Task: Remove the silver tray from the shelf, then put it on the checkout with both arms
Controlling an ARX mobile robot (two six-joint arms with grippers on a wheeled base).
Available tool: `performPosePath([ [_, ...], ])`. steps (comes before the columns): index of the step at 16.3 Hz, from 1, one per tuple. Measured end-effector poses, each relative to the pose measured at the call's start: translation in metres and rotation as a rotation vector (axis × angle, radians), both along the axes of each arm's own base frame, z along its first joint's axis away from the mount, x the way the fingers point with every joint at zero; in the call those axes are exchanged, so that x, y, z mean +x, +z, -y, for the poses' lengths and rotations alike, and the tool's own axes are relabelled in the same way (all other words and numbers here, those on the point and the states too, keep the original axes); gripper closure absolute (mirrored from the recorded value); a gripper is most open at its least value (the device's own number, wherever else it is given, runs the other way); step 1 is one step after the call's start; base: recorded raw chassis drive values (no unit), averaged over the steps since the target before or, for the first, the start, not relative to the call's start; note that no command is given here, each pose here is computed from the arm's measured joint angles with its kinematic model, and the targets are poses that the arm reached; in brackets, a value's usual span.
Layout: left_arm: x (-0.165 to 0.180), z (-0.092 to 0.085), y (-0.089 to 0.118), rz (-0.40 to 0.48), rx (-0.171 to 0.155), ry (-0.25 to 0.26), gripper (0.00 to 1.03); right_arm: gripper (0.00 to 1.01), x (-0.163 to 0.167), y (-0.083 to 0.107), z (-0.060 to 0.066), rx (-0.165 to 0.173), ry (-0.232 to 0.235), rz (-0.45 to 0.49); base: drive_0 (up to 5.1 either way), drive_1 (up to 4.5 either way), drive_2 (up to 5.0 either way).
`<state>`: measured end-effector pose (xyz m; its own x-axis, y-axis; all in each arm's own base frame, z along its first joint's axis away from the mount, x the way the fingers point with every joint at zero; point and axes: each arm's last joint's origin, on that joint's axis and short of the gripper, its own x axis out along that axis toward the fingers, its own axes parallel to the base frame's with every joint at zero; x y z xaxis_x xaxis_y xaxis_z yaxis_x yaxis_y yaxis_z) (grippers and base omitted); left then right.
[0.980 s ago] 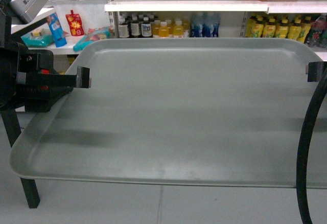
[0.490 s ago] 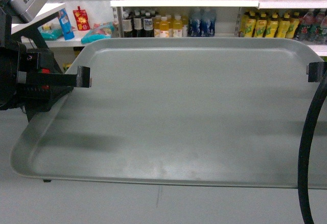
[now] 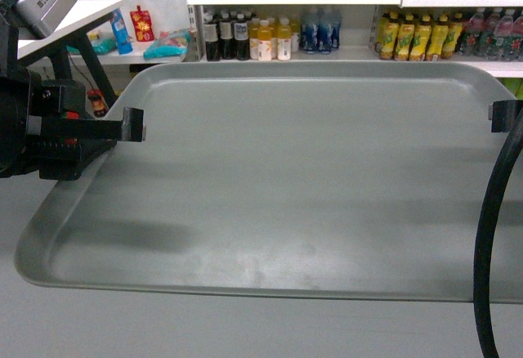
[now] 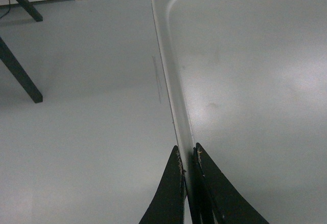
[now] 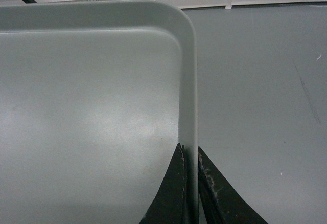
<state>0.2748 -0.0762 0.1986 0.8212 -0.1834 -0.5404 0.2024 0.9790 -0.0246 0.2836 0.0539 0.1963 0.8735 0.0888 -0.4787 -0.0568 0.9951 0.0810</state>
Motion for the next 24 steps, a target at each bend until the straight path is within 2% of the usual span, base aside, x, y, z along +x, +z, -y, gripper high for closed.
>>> performPosePath([
  [8,-0.0002,-0.0001,0.0010,0.005,-0.001,0.000,1.00,0.98,-0.0003,0.0011,0.0001,0.001,0.000,0.005,0.0,0.00,0.0],
  [24,0.0002,0.0005,0.0006,0.006,-0.001,-0.001,1.00,0.98,0.0000,0.0009,0.0001,0.000,-0.002,0.007,-4.9,2.43,2.4],
])
